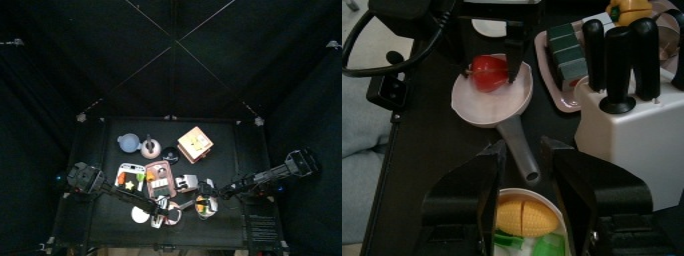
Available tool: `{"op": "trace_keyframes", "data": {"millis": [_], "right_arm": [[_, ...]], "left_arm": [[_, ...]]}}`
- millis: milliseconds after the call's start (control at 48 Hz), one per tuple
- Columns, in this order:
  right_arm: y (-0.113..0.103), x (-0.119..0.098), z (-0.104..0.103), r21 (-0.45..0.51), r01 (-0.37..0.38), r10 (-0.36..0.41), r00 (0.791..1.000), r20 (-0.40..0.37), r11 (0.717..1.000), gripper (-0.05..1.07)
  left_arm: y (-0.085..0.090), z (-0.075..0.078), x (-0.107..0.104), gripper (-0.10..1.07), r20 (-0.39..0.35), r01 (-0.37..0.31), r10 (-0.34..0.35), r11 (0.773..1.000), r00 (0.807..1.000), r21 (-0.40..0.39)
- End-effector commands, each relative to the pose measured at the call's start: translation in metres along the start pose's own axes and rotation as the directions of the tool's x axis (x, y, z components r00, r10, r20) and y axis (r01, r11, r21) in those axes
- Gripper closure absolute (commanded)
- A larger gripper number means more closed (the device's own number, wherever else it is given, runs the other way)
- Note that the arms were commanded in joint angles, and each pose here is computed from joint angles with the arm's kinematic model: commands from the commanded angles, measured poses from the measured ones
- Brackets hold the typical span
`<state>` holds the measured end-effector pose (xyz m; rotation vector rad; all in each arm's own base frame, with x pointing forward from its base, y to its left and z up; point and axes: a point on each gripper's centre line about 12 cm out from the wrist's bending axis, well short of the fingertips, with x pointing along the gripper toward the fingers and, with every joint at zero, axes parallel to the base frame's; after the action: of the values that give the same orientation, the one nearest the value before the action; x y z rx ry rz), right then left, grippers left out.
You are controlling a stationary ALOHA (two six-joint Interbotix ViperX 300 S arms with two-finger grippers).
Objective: Place apple in pan
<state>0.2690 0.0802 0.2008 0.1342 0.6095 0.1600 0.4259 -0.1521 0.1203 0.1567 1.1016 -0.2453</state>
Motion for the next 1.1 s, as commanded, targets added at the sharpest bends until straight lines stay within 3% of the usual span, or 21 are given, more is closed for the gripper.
{"op": "trace_keyframes", "data": {"millis": [0,229,771,1083], "right_arm": [[0.001,-0.002,0.006,0.005,-0.006,0.006,1.000,0.017,1.000,0.29],[0.001,-0.001,0.006,0.006,-0.005,0.005,1.000,0.017,1.000,0.29],[0.001,-0.001,0.005,0.007,-0.004,0.004,1.000,0.014,1.000,0.29],[0.000,-0.001,0.005,0.010,-0.001,0.001,1.000,0.014,1.000,0.29]], "left_arm": [[0.002,0.008,-0.008,-0.02,0.030,0.001,-0.001,1.000,1.000,-0.005],[0.008,0.009,-0.009,0.09,0.032,-0.005,0.006,1.000,0.999,-0.017],[0.010,0.024,-0.040,0.09,0.113,-0.013,0.013,1.000,0.994,-0.004],[0.011,0.029,-0.045,0.09,0.144,-0.017,0.016,1.000,0.990,0.003]]}}
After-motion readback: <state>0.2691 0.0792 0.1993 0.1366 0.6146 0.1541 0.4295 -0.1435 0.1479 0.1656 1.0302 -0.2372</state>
